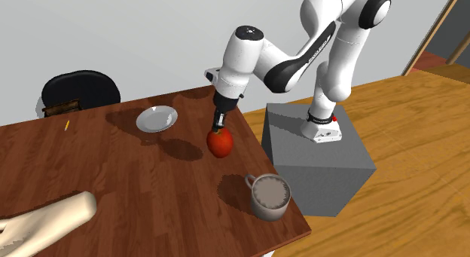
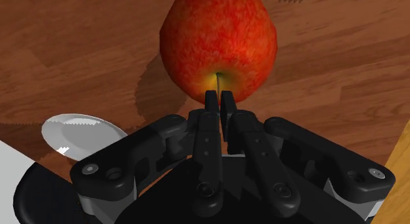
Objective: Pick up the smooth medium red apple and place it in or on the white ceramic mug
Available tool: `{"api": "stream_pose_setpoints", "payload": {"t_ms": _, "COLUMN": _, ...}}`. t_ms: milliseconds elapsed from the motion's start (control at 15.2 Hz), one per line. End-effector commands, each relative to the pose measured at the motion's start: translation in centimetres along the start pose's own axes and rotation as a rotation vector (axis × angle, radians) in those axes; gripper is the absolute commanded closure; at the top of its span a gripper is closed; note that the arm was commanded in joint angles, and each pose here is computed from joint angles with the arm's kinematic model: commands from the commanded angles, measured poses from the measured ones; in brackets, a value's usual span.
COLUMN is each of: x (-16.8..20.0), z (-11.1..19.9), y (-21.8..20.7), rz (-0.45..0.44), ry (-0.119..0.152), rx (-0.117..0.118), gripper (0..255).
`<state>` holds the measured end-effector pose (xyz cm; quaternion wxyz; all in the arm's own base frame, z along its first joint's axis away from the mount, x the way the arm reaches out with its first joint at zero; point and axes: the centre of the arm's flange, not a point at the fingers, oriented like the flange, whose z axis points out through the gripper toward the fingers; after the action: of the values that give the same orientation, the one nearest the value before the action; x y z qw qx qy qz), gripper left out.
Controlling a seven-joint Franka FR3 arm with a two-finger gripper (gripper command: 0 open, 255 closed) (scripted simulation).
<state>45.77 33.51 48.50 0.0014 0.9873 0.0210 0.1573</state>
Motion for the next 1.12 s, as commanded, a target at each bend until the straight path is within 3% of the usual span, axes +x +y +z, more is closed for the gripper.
{"api": "stream_pose_setpoints", "payload": {"t_ms": 0, "x": 0.3, "z": -1.1, "y": -0.1, "rz": 0.000, "ry": 0.000, "rx": 0.000, "gripper": 255}}
{"api": "stream_pose_setpoints", "payload": {"t_ms": 1056, "x": 1.9, "z": -9.1, "y": -0.9, "rz": 0.000, "ry": 0.000, "rx": 0.000, "gripper": 255}}
